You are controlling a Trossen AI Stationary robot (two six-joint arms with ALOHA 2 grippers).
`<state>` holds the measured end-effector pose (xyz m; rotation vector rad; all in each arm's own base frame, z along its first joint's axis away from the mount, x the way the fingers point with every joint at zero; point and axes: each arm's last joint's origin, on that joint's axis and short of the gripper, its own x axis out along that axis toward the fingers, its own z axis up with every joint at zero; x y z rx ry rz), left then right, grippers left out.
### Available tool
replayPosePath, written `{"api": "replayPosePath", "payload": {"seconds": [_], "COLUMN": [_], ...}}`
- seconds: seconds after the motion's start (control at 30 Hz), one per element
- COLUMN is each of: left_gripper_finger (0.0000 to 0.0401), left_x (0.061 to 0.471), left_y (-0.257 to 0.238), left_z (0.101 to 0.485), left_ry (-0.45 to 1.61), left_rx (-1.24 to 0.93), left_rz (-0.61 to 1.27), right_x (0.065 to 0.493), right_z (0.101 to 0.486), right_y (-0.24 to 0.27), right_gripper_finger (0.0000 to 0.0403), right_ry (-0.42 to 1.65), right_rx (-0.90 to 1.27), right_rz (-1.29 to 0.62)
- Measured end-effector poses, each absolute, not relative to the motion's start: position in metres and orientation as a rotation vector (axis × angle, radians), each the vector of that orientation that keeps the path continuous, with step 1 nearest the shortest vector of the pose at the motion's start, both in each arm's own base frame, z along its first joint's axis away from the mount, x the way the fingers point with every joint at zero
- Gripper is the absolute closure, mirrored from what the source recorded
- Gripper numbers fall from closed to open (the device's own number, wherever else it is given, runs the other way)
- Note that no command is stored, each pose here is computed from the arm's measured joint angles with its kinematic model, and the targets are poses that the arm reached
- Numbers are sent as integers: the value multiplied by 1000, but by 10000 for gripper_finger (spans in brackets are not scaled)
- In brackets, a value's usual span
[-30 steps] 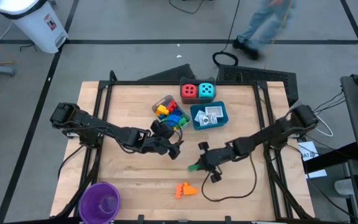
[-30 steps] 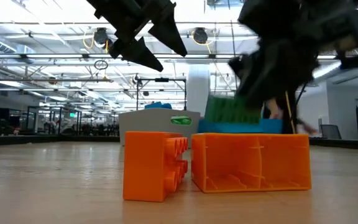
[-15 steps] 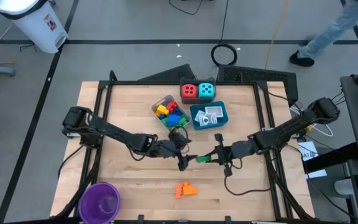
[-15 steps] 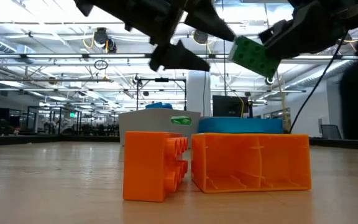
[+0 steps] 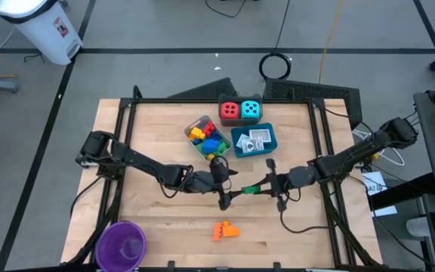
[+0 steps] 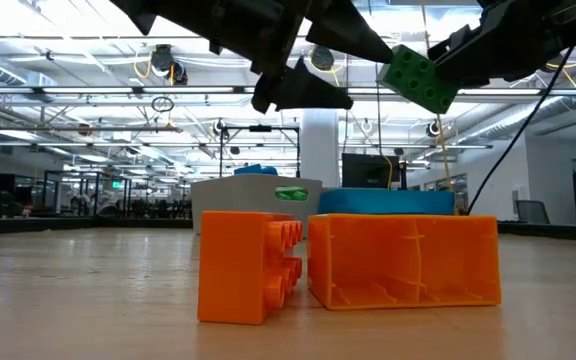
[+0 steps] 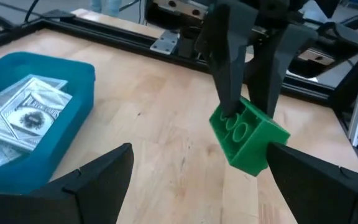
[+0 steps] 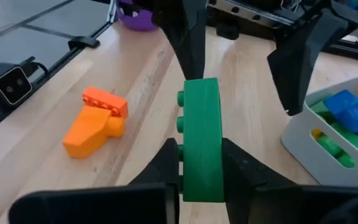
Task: Pick & Place Toys
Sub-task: Put the green game piece into the gray bin
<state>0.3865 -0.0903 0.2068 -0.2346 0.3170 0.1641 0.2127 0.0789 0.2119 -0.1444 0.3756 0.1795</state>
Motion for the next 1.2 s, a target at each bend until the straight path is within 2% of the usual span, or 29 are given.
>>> {"api": "replayPosePath", "payload": {"seconds": [0.33, 0.8, 1.03, 1.2], "left_gripper_finger": [27, 27, 27, 27], "left_x": [385, 391, 393, 392], "left_y": [-105, -92, -81, -86], "left_z": [213, 225, 225, 223], "left_ry": [268, 153, 148, 174], "left_rx": [-103, 86, 58, 163], "left_rz": [99, 106, 135, 74], "right_x": [213, 211, 214, 215], "right_z": [213, 211, 213, 213], "right_y": [79, 81, 74, 72], "right_gripper_finger": [358, 358, 358, 358], "right_ry": [368, 393, 369, 372], "right_rx": [-148, -164, -189, -177], "right_rz": [181, 192, 164, 150]}}
